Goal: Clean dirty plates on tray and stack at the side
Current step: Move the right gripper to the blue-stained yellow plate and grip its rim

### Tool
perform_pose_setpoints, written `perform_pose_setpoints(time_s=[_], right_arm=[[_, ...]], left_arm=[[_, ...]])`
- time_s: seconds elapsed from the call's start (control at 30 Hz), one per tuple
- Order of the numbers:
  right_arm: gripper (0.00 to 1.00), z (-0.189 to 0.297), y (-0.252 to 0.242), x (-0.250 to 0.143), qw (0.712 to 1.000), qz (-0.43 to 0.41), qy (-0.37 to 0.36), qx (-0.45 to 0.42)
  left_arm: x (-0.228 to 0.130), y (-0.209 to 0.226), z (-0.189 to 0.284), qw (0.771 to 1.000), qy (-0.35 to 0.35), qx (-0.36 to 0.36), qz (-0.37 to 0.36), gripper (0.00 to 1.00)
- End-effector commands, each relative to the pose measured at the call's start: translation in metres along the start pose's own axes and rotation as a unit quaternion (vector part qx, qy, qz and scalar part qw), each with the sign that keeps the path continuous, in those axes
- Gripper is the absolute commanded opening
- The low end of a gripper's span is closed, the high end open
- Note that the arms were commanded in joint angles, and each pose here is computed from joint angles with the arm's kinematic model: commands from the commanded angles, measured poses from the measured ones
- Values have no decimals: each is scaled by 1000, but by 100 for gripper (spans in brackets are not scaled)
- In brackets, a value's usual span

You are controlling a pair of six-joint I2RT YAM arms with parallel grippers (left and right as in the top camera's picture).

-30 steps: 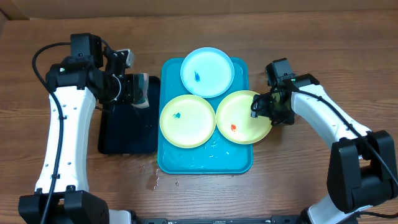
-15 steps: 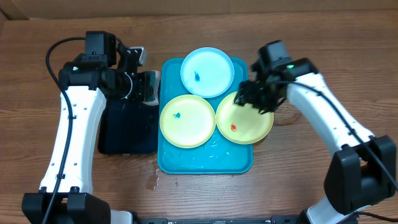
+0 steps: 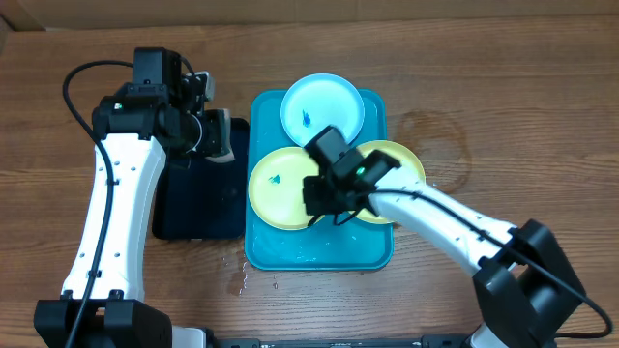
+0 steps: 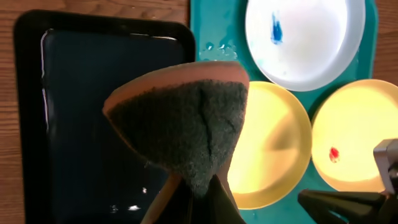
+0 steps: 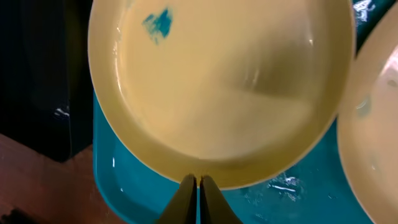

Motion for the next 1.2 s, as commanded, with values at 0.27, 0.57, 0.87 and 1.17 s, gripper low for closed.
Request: perform_pose_setpoints(time_s=[0.27,0.57,0.87,1.17], right_arm=[[7,-35,-4,-17,996,-50,-65,-23],[4,-42,-11,-29,997,-61,-36,-26],[4,-42,-14,-39,997,-64,-5,-33],[5,-42,-4,-66,995,-59,79,-5]], left_arm=[[-1,2,-5,1000,7,16,16,4],[-1,2,-5,1000,7,16,16,4],[-4,2,-5,1000,14,17,17,4],[-4,-3,-5,1000,15,-9,13,4]])
Point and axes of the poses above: each gripper's point midway between its finger pads, its own z axis back along the fingers, its own y axis along the line the jaws close on, x = y × z, the point moved 7 cm from there along z, back along the fingers, and after that the axes turned 5 degrees about -z, right-handed, at the moved point
